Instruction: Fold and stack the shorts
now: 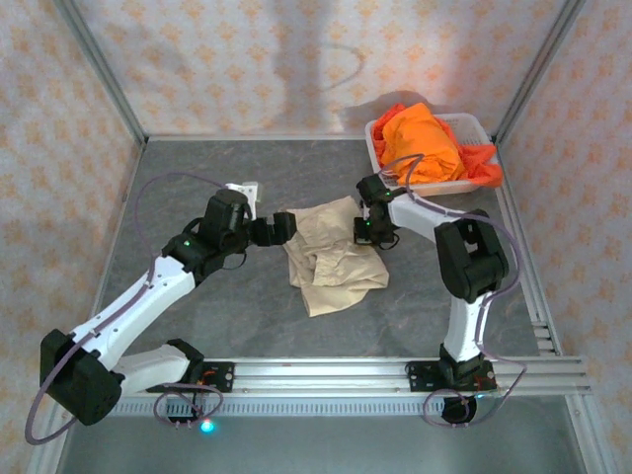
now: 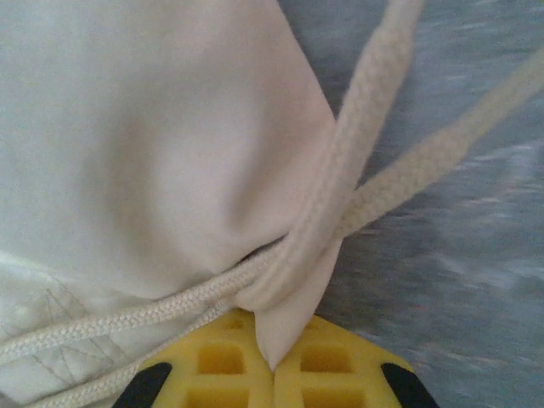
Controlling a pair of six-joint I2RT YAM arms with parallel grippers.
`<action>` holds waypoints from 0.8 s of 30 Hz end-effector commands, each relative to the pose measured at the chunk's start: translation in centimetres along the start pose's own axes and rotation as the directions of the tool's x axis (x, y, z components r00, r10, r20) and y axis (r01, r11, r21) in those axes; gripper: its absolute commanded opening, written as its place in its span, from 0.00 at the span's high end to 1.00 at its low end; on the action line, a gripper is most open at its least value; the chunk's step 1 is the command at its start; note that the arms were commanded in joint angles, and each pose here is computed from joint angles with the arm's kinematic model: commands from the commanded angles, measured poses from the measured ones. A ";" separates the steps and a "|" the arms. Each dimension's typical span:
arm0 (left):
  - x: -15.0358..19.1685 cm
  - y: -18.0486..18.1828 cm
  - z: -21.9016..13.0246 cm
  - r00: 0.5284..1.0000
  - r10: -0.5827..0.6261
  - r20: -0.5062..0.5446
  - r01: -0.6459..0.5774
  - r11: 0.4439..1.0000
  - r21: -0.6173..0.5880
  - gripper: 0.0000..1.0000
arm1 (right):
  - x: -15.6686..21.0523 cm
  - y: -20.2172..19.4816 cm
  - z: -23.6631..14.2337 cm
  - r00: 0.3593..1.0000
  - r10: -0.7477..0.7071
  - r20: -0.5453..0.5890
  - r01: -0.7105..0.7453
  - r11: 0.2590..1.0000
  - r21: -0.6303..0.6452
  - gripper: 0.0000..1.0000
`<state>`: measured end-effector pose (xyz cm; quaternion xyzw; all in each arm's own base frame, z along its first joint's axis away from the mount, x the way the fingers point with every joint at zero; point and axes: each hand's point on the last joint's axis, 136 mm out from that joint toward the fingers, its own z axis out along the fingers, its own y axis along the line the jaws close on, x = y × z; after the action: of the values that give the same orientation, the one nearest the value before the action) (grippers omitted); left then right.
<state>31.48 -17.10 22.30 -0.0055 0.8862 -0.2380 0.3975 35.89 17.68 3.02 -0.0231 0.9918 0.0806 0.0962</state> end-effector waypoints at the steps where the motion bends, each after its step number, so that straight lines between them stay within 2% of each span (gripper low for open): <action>1: -0.5 0.9 -0.8 0.999 0.022 0.033 -0.021 0.999 -0.032 0.00 | 1.1 -6.5 -2.8 1.000 -0.026 0.003 0.025 0.960 0.279 1.00; 6: -0.6 1.1 -0.8 0.999 0.023 0.040 -0.021 0.999 -0.035 0.00 | 2.5 -14.0 -7.5 1.000 -0.008 0.012 0.000 0.870 0.494 1.00; 12: -0.9 1.1 -0.6 0.999 0.027 0.042 -0.025 0.999 -0.031 0.00 | 4.4 -22.1 -11.5 0.997 0.064 0.046 -0.078 0.761 0.645 1.00; 20: -1.0 1.4 -0.3 0.999 0.032 0.033 -0.031 0.999 -0.032 0.00 | 4.6 -28.9 -15.7 0.990 0.111 0.086 -0.136 0.598 0.790 1.00; 24: -0.9 1.7 -0.2 0.999 0.035 0.028 -0.033 0.999 -0.041 0.00 | 4.6 -30.8 -17.0 0.987 0.128 0.100 -0.154 0.541 0.827 1.00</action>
<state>31.94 -15.72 22.63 -0.0087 0.8834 -0.2246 0.4111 30.05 -13.13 10.96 0.0986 0.9361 -0.3256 0.0889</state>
